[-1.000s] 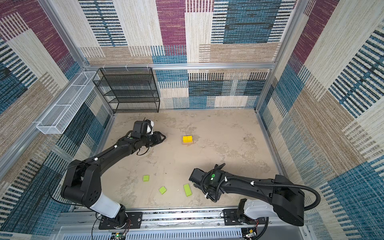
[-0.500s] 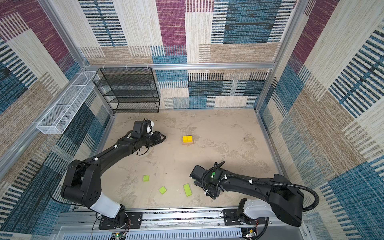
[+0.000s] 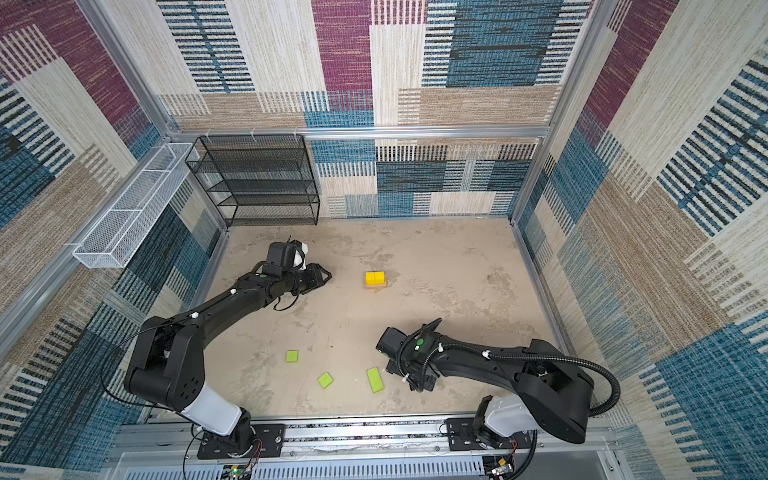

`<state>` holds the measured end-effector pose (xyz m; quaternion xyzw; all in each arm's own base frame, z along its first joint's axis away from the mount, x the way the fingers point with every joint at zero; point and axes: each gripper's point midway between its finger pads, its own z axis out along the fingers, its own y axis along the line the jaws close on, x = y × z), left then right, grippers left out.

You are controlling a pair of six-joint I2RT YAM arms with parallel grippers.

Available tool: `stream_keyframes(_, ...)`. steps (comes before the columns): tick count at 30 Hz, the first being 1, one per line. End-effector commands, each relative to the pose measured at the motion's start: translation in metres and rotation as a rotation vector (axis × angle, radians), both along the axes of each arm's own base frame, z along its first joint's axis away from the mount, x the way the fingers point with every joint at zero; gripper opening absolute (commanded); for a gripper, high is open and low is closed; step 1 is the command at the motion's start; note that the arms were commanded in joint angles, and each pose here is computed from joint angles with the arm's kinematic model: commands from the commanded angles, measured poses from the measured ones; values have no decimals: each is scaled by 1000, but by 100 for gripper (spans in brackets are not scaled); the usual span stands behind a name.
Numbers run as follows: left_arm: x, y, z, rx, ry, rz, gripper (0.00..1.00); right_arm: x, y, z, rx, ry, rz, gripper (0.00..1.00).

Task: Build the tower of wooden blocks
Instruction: 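Lower the right gripper and close it on the long green block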

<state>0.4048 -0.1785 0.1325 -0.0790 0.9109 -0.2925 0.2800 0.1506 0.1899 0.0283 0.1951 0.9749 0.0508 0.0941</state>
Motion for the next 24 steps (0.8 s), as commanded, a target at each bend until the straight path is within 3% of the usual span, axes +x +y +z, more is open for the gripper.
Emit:
stream_keyframes(1,2,-2,5,-8,-19,-16,47,3,4,0,-7,4,33,83)
stream_keyframes(24,2,4,0,-1,-7,-2,46,15,18,-5,-97,37,188,69)
